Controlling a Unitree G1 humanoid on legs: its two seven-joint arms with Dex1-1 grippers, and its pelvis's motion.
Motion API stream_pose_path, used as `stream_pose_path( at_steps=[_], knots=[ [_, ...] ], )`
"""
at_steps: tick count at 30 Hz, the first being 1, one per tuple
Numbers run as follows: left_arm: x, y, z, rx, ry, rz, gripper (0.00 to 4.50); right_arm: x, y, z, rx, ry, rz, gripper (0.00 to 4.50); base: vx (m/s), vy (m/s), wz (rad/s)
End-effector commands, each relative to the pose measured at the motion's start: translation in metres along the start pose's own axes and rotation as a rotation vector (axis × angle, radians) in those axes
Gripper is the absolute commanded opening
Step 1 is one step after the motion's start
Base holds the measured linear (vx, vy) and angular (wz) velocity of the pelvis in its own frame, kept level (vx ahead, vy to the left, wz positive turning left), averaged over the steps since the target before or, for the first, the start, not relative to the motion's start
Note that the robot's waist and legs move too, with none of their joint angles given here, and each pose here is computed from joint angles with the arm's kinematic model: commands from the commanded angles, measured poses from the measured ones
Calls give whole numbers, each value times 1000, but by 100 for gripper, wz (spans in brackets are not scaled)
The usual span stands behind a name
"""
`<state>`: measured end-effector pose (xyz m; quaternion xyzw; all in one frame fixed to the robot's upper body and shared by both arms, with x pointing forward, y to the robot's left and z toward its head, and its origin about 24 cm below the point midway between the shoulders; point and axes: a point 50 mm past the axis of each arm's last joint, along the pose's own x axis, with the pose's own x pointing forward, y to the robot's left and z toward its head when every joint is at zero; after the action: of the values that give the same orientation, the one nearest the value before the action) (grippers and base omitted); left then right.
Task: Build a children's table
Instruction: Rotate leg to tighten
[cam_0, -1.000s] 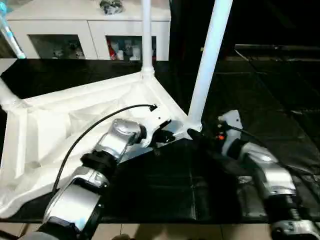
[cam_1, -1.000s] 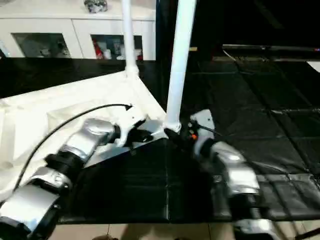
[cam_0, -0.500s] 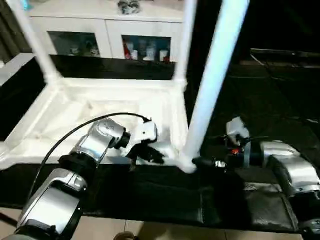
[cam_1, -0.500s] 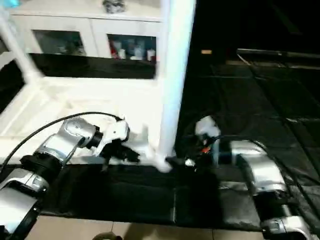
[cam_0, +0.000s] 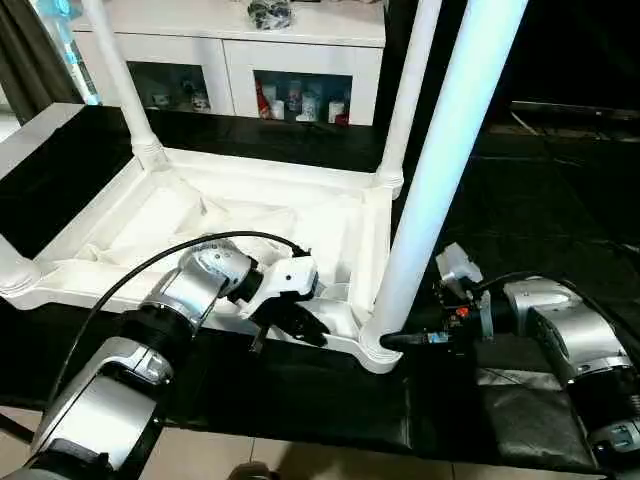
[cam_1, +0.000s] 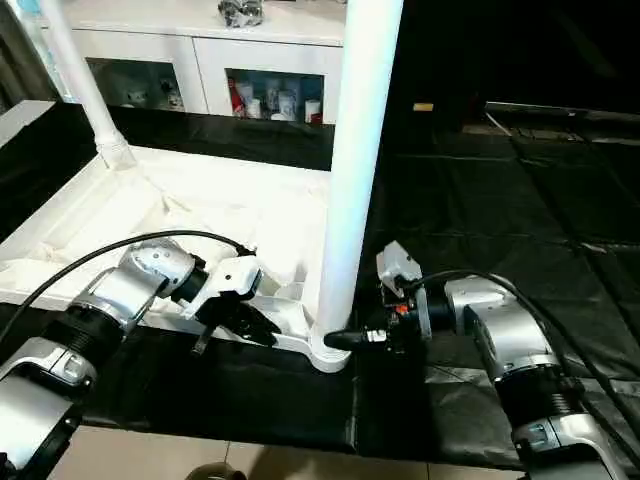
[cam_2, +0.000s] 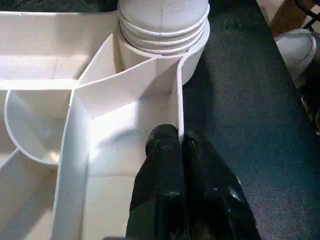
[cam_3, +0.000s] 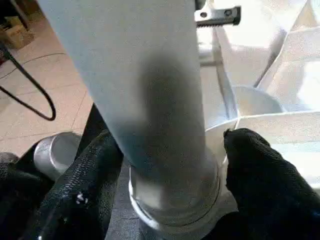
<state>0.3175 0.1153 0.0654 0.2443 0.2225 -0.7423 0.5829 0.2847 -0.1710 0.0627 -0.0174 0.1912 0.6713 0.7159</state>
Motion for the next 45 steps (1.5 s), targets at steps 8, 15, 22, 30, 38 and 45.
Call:
stream_pose_path(
  at_steps=[8,15,22,30,38,45],
  knots=[
    [6,-4,5,34,3,-74,0,3,0,4,-9,-3,41,231,0,0,0],
    [7,6,7,-66,-53,74,0,11,3,4,27,-88,-35,209,0,0,0],
    [13,31,27,-218,-173,369,0,35,-18,6,123,-209,-427,201,0,0,0],
    [32,53,50,-362,-275,657,0,68,-37,10,227,-247,-761,200,0,0,0],
    [38,56,55,-321,-227,714,0,70,-43,17,199,-283,-867,266,8,0,0],
    [34,50,43,-296,-194,656,0,61,-35,13,154,-309,-827,321,0,0,0]
  ],
)
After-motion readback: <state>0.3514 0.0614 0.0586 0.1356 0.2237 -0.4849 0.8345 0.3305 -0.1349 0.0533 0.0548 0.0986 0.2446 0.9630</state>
